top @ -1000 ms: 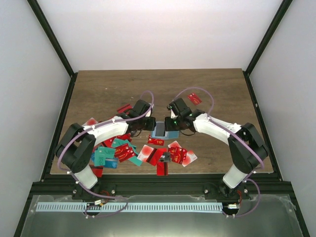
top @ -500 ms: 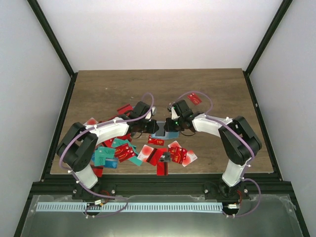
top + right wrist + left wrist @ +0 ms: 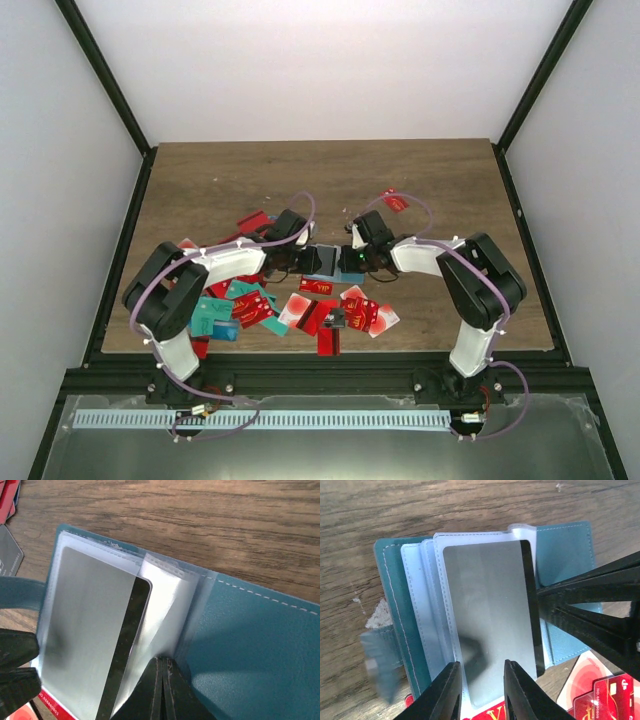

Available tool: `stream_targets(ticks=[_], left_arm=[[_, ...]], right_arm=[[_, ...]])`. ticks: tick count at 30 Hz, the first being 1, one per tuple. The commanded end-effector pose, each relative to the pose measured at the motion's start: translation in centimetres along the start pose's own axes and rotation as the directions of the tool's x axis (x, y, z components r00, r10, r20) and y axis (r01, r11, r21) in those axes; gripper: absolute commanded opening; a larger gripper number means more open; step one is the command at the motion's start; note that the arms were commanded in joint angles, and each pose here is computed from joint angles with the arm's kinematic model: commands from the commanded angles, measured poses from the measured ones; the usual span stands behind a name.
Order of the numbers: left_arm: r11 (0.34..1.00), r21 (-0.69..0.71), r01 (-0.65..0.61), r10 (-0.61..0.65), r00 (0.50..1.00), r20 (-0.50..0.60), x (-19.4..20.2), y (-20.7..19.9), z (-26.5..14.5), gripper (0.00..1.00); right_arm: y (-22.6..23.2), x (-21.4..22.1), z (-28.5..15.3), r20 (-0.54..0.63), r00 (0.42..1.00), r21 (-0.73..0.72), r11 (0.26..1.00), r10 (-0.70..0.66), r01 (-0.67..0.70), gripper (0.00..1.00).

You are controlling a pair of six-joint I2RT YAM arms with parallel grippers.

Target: Put the credit cards into the card holder

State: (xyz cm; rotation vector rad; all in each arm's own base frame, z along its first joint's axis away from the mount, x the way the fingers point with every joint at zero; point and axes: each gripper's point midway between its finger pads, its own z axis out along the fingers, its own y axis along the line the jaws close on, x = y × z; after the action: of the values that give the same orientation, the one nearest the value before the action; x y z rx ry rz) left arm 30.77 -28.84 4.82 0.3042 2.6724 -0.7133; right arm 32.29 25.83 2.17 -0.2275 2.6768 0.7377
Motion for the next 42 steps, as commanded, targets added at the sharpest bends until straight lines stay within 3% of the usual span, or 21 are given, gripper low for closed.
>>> stream_targets(ticks=[1, 14, 42], left_arm=[[1.0, -0.013, 0.007, -0.007, 1.0, -0.007, -0.2, 0.2, 0.6, 0.27], [1.0, 0.019, 0.013, -0.013, 1.0, -0.011, -0.2, -0.4, 0.5, 0.46], [0.958, 0.288, -0.017, -0.002, 0.998, 0.067, -3.1, -6.3, -1.5, 0.47]], right_arm=[[-3.6, 3.0, 1.2, -0.063, 0.997, 0.095, 0.995, 0.045, -0.039, 0.01], [-4.2, 4.1, 2.5, -0.094, 0.994, 0.088, 0.995, 0.055, -0.047, 0.01], [-2.1, 0.8, -0.9, -0.006, 0.998, 0.084, 0.994, 0.068, -0.067, 0.01]])
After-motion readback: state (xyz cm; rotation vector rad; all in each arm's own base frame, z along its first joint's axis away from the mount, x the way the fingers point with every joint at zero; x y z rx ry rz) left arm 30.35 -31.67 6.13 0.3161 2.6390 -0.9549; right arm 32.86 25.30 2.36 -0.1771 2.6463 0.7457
